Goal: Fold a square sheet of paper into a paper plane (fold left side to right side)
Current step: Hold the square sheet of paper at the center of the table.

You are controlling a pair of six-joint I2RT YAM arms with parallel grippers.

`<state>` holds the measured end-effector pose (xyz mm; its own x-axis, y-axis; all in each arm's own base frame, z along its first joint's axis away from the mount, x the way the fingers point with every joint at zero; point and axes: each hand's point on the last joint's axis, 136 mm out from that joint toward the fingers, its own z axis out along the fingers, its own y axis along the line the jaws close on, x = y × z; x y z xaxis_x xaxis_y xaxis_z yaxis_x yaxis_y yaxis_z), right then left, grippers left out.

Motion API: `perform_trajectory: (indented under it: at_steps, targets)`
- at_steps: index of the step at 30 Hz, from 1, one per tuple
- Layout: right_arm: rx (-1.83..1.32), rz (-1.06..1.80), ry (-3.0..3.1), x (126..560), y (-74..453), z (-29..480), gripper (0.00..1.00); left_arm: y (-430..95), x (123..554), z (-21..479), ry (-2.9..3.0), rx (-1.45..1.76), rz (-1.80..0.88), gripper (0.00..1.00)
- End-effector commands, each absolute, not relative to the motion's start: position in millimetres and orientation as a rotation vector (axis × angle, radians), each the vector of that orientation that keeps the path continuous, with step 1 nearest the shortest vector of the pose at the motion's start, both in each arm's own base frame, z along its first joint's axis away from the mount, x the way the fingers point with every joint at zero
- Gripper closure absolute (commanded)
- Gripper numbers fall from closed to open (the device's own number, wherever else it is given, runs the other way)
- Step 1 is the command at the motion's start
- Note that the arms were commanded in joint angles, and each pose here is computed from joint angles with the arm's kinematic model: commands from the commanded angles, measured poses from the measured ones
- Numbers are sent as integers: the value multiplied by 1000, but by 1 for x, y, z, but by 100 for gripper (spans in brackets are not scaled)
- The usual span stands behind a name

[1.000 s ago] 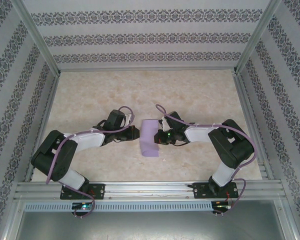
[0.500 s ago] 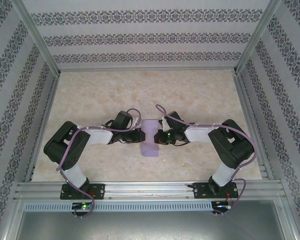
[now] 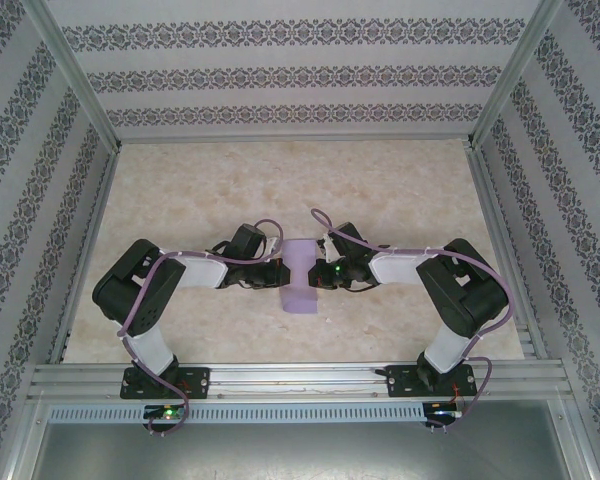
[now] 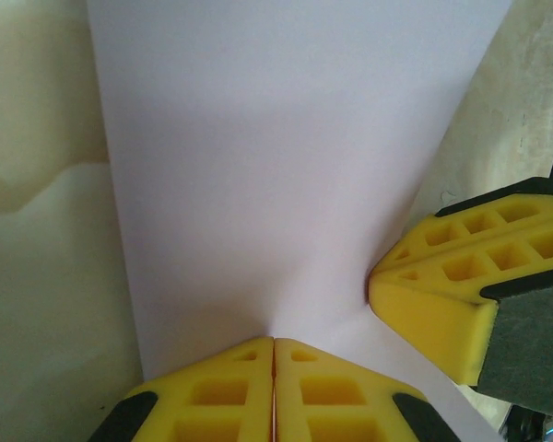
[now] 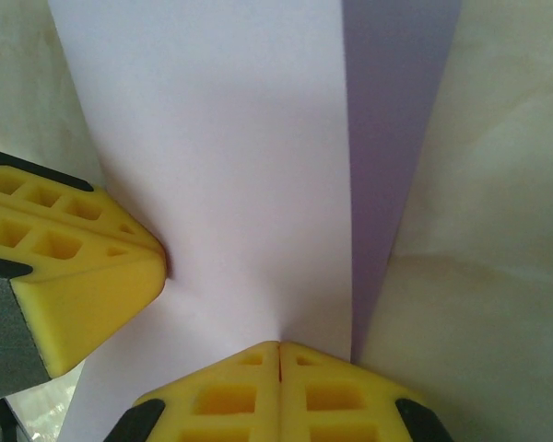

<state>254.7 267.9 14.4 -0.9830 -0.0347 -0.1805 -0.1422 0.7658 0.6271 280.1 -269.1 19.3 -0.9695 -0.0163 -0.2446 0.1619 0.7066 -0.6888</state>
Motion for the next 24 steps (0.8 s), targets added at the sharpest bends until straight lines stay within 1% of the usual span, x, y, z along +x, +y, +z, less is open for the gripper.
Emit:
perform_trajectory:
  at_steps: [1,7,10,20,24]
  targets:
    - [-127,899,2892,242,253,4,100,-256,266,-6,2780,94,-1010,91]
    - [-164,1056,2735,261,272,49,100,-254,267,-5,2785,90,-991,92]
    - [-177,1125,2689,267,282,60,100,-254,267,-6,2788,87,-988,92]
    - [-176,1209,2666,287,312,49,100,-256,269,-4,2778,90,-1001,92]
    - [-168,1218,2671,291,315,43,100,-256,268,-4,2779,92,-1000,92]
